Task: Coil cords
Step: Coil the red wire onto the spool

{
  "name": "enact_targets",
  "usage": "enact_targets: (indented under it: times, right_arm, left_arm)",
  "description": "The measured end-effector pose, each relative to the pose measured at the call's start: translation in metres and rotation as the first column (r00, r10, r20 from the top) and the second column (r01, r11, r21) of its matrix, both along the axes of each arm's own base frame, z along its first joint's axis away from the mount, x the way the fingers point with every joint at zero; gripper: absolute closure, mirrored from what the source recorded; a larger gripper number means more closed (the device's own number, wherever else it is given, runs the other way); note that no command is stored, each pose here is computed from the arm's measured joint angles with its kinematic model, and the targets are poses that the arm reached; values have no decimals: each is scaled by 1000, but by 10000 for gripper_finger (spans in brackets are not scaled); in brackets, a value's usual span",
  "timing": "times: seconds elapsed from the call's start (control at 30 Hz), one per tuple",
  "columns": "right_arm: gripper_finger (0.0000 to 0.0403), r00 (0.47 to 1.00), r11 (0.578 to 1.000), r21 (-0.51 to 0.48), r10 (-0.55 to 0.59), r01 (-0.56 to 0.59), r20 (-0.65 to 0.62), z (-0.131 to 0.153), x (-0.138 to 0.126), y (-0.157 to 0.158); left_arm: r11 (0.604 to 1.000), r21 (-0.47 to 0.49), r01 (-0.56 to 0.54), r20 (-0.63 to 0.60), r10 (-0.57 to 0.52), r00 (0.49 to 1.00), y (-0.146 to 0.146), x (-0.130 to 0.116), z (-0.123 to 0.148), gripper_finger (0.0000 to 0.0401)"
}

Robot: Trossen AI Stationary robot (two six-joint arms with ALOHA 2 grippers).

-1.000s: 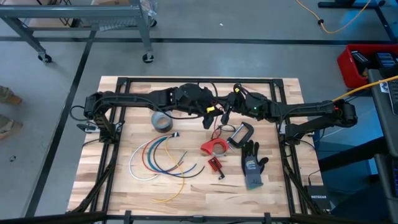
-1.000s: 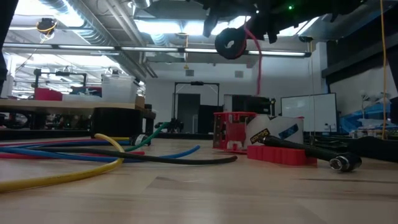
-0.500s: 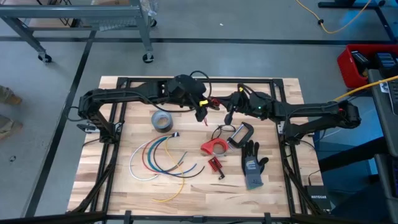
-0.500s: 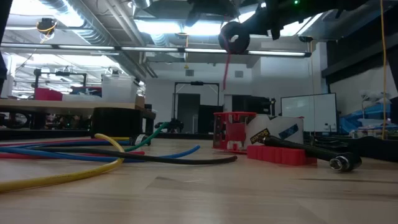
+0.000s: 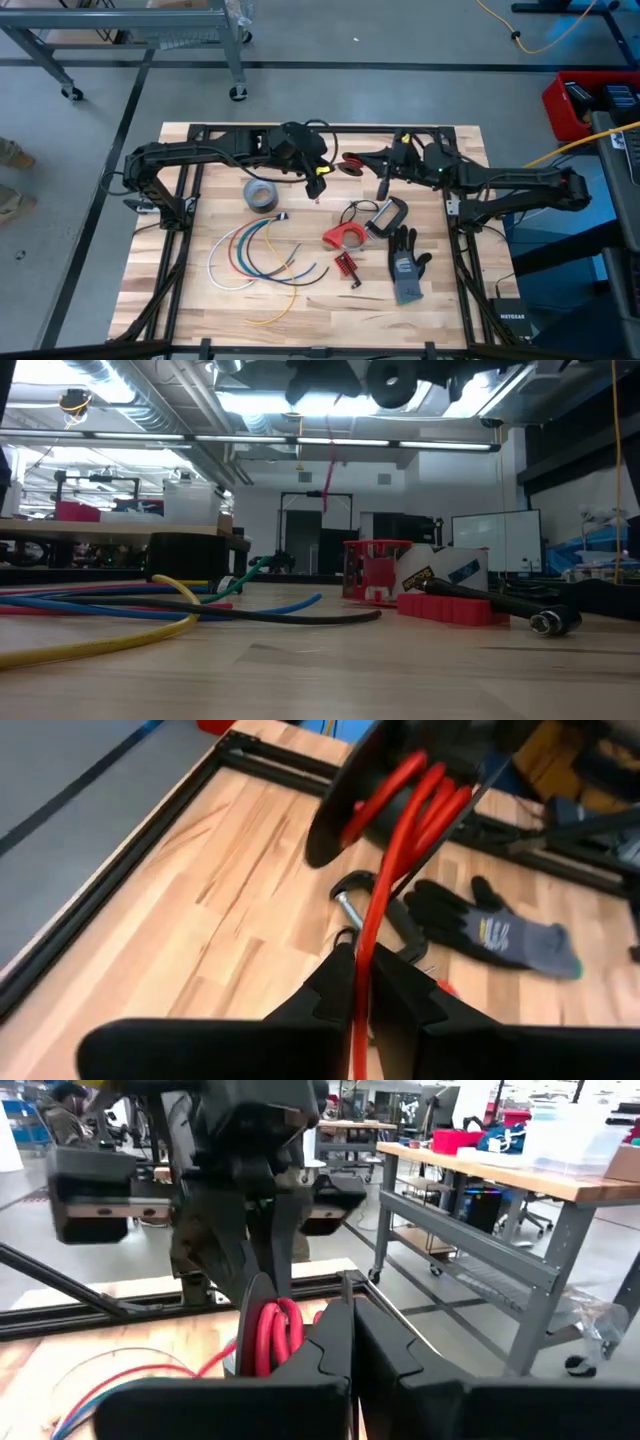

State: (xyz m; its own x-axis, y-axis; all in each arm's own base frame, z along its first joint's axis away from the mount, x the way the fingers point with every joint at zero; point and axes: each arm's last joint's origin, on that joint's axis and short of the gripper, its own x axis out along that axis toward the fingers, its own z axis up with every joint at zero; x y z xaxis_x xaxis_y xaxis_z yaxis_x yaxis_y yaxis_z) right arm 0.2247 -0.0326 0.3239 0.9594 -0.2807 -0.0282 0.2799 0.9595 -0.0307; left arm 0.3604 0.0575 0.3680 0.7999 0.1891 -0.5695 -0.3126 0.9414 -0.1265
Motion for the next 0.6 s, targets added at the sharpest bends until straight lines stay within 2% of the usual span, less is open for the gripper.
enact_targets:
  times: [0.17, 0.4, 0.6]
  right_arm:
    - [400, 999, 1000, -4, 0, 0, 41, 5, -2, 0]
    - [400, 996, 1000, -10, 0, 1, 94, 10, -3, 0]
    - [400, 993, 1000, -18, -4, 6, 115, 16, -11, 1]
  left_arm:
    - [997, 58, 52, -28, -51, 998, -4, 0, -2, 368]
    - [997, 49, 61, -77, -58, 995, -6, -2, -6, 360]
    - [998, 62, -12, -121, 19, 992, -5, -6, -9, 373]
